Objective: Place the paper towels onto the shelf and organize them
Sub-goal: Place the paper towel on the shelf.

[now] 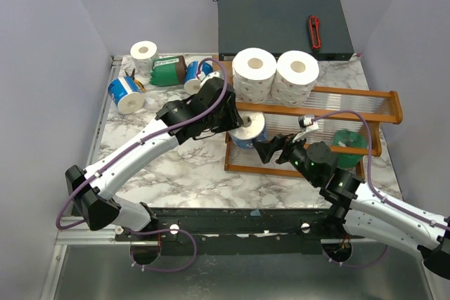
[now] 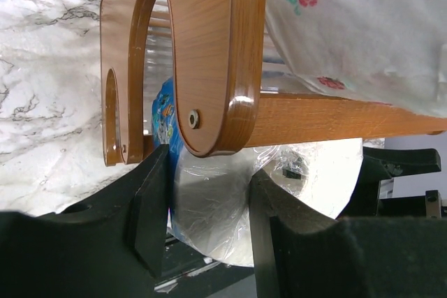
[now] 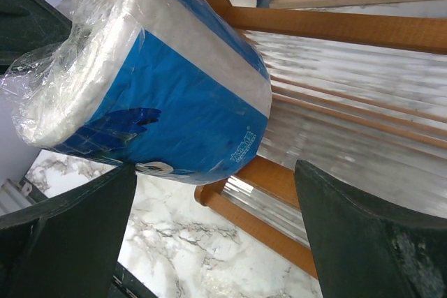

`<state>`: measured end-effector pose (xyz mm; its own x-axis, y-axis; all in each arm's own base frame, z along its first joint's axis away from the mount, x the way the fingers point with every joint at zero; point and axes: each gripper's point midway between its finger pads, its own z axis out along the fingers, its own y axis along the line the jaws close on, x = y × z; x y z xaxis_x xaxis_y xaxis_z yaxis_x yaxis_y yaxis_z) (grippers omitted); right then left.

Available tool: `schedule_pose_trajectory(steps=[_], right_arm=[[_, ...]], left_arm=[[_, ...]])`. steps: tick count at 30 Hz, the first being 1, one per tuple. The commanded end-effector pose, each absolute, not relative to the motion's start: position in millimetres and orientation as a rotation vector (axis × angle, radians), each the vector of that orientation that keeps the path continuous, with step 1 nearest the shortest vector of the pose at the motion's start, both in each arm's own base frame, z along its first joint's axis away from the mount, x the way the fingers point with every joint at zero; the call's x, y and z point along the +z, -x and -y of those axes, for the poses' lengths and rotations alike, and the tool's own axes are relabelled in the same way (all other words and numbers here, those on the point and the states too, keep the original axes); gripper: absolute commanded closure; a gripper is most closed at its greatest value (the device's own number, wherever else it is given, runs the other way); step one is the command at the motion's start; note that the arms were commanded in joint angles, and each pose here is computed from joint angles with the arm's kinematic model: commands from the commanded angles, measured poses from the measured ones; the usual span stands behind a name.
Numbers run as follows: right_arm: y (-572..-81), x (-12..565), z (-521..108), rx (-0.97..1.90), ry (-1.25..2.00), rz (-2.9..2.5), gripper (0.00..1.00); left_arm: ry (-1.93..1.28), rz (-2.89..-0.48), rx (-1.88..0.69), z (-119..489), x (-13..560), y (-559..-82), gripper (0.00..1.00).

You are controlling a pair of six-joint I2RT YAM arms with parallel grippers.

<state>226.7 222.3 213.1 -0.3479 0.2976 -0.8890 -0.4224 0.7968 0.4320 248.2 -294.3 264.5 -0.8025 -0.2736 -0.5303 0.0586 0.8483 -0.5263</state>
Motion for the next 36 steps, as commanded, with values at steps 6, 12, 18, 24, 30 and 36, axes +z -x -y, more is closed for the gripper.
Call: schedule_pose_trajectory(steps=[6, 12, 18, 24, 30, 36], right_arm=[[-250, 214, -207, 0.636, -0.053, -1.742, 0.03], [-254, 213, -209, 0.633, -0.068, -1.738, 0.04], [-255, 211, -209, 0.628, -0.074, -1.74, 0.04], [-255, 213, -209, 0.632, -0.074, -1.734, 0.04], [-252, 215, -209, 0.634, -0.052, -1.741, 0.03], [-248, 219, -211, 0.649, -0.02, -1.743, 0.01]], left_arm=[[0.089, -2.402, -0.813, 313, 273, -241, 0.62], [0.08, -2.4, -0.828, 312, 274, -238, 0.53], [0.068, -2.401, -0.833, 310, 276, -235, 0.4], [0.063, -2.403, -0.839, 308, 278, -231, 0.37], [0.066, -2.394, -0.828, 297, 281, -225, 0.34], [0.072, -2.373, -0.817, 281, 288, -216, 0.31]])
